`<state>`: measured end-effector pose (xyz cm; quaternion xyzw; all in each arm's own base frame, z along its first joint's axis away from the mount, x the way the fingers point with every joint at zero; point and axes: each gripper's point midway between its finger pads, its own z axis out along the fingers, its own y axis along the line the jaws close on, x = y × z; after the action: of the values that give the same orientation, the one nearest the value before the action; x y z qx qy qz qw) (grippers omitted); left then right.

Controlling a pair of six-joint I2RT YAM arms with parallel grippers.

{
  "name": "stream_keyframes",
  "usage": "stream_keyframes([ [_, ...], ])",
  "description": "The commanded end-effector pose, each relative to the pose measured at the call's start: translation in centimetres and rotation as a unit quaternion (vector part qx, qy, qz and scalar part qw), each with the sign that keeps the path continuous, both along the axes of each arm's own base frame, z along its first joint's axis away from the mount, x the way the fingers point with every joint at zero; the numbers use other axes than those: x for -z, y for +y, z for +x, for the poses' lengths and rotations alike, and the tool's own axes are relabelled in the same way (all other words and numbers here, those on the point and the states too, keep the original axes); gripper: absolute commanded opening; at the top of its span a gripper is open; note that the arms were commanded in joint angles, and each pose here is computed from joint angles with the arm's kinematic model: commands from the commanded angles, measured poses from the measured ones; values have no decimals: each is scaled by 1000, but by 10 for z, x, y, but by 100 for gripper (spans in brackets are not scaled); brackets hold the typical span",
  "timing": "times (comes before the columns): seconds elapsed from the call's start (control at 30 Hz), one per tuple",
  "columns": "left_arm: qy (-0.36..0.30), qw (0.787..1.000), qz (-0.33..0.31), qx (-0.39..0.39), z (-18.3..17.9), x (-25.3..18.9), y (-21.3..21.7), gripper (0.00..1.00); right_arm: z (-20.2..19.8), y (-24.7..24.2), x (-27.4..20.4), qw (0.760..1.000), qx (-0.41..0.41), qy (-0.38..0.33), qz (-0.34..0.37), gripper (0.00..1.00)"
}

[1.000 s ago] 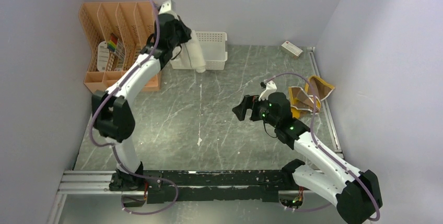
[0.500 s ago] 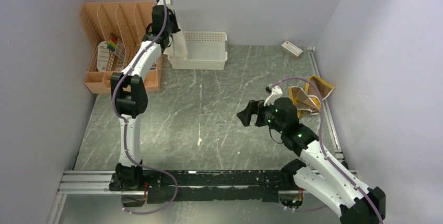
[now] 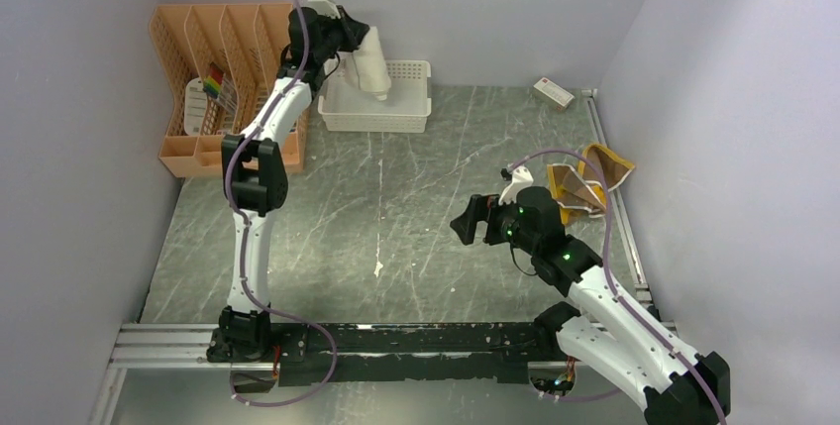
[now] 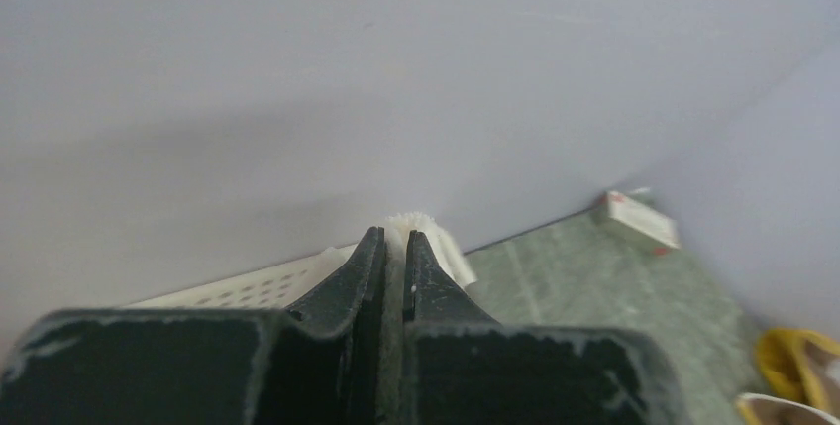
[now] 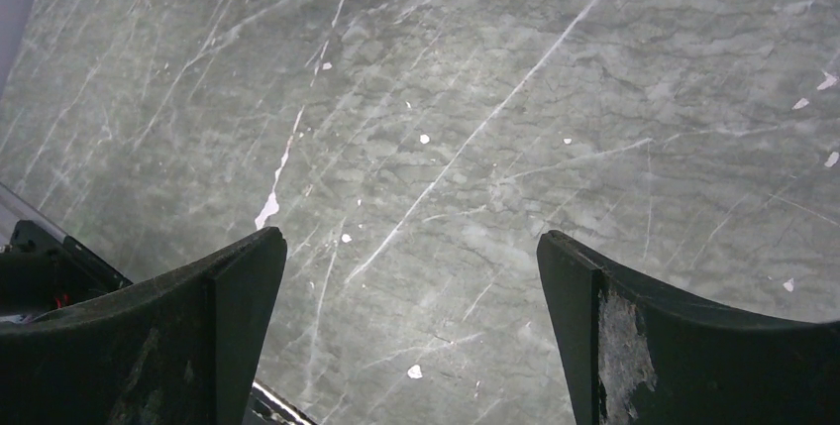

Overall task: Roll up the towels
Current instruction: Place the towel in the bin.

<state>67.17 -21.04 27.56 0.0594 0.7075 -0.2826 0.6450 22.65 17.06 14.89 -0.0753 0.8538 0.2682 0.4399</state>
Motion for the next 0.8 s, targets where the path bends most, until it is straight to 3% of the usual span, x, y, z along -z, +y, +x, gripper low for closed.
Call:
stream_keyframes([
  [0.0, -15, 989, -91, 115, -9, -16, -20, 7, -4, -4, 5, 1000, 1, 5, -9, 100],
  [0.27, 94, 974, -136, 156, -2, 73, -1, 7, -5, -6, 2, 1000, 1, -2, -11, 100],
  [0.5, 143, 981, -93, 93, 13, 114, 38, 7, -7, -7, 6, 1000, 0, 2, -14, 100],
  [0.77, 171, 985, 8, -27, 23, 136, 85, 7, -7, -2, 8, 1000, -7, 7, -5, 100],
])
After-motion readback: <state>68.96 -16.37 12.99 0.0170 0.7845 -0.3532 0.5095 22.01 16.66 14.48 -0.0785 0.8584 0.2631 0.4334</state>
